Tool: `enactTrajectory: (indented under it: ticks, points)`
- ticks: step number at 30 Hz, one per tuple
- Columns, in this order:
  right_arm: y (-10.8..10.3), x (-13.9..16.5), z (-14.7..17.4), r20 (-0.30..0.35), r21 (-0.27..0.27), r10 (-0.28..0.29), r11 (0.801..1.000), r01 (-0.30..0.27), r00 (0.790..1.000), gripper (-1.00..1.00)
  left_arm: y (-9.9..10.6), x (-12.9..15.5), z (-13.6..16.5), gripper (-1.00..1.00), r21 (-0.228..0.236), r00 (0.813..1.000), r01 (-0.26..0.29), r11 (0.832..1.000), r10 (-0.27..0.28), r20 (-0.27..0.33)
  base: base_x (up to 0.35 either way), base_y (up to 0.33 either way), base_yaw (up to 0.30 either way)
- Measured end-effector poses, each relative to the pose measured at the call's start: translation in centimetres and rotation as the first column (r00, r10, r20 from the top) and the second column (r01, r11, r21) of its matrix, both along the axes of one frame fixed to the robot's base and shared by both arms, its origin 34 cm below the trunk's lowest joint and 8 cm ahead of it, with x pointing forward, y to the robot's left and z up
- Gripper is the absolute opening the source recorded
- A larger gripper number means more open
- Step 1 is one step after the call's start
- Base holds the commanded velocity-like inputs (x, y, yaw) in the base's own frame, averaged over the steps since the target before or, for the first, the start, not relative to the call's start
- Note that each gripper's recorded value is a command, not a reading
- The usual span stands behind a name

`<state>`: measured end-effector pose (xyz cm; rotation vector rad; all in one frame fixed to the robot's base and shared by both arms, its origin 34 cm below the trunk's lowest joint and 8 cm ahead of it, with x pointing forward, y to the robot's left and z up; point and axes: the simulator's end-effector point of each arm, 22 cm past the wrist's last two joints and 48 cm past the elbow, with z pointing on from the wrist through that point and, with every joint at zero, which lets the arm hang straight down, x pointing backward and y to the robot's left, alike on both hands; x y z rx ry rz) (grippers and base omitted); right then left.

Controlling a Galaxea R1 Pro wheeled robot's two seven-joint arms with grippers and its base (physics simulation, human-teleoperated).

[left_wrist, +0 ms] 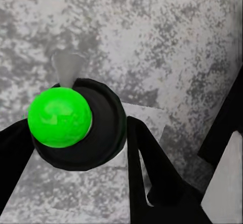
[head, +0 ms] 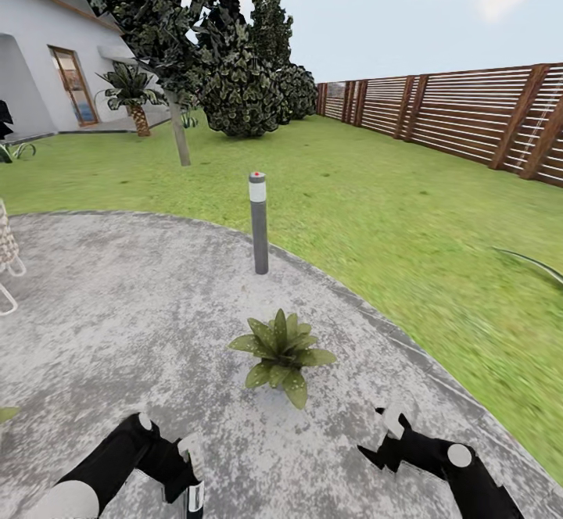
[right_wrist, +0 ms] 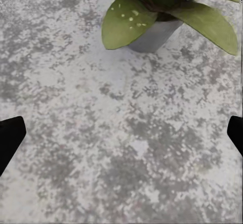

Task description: Pick up the pesticide atomizer in the garden and spray insectifuge to fully cover both potted plants in the garden.

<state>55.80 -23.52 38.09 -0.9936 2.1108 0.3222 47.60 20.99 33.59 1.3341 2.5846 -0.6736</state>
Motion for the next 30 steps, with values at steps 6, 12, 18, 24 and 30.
enactTrajectory:
  ticks: [6, 12, 18, 24, 30]
  points:
    - [2.4, -0.2, 0.5, 0.008, -0.017, 0.103, 0.995, -0.103, 0.995, -1.0, -2.6, 0.2, 0.3, -1.0, -0.045, 0.996, 0.074, 0.996, -0.072, 0.046, 0.0, 0.0, 0.0]
    - [4.2, -0.6, 0.5, 0.008, -0.017, 0.156, 0.988, -0.156, 0.988, -1.0, -3.1, 0.8, 0.3, -1.0, -0.042, 0.994, 0.08, 0.996, -0.076, 0.079, 0.0, 0.0, 0.0]
    - [8.4, -1.8, 0.7, 0.004, -0.018, 0.288, 0.958, -0.288, 0.958, -1.0, -5.7, 1.1, 0.6, -1.0, -0.055, 0.988, 0.121, 0.991, -0.115, 0.102, 0.0, 0.0, 0.0]
    - [8.3, -1.9, 0.5, 0.002, -0.022, 0.289, 0.957, -0.289, 0.957, -1.0, -5.8, 1.3, 0.8, -1.0, -0.053, 0.986, 0.124, 0.991, -0.118, 0.114, 0.0, 0.0, 0.0]
    - [7.8, -1.8, 0.4, 0.001, -0.026, 0.282, 0.959, -0.282, 0.959, -1.0, -5.2, 0.8, 0.4, -1.0, -0.046, 0.988, 0.118, 0.992, -0.113, 0.104, 0.0, 0.0, 0.0]
